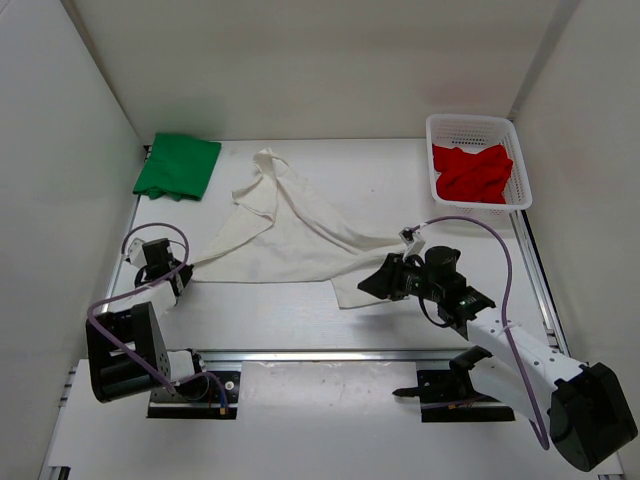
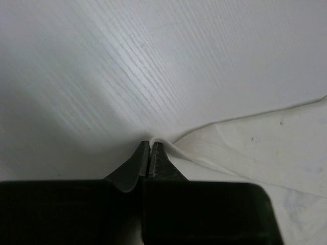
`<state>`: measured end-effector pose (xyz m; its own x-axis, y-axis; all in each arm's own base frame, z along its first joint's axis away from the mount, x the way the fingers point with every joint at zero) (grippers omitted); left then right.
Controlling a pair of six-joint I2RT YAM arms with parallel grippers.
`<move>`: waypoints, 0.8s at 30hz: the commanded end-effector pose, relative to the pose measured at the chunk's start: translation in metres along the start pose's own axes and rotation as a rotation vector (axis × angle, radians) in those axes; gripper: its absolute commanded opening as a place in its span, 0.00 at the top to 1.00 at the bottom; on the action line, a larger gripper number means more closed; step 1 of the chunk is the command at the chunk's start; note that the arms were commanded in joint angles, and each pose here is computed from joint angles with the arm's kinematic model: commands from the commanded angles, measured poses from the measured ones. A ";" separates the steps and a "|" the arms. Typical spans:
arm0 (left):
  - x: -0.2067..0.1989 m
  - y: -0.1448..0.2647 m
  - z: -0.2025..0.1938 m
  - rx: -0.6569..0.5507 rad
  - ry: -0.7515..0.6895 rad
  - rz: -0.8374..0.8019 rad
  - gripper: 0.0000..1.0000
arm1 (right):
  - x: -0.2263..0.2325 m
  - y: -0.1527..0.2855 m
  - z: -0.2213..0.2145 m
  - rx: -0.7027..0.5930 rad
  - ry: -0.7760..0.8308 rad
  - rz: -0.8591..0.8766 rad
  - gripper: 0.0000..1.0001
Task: Fold and stack the t-shirts
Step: Flatten out the tshirt
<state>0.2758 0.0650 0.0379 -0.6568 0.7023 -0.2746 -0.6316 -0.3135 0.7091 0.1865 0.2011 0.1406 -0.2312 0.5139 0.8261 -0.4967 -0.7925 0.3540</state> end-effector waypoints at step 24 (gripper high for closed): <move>-0.082 0.076 -0.010 -0.103 -0.142 -0.438 1.00 | -0.145 0.047 0.019 -0.157 -0.214 -0.807 0.62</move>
<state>0.2781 -0.0131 0.1018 -0.3101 0.8567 -0.4121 -0.8653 -0.0747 0.4957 0.2073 0.0843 0.0453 0.3813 0.8202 0.4266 -0.5569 -0.1645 0.8141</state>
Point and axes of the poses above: each gripper's point midway between its finger pads, its own y axis back along the fingers, its own x axis along the line the jaws close on, z = x × y, the point moved 3 cm from there along y, back along the fingers, and after that the axes turned 13 degrees about -y, right-handed, at the moved point
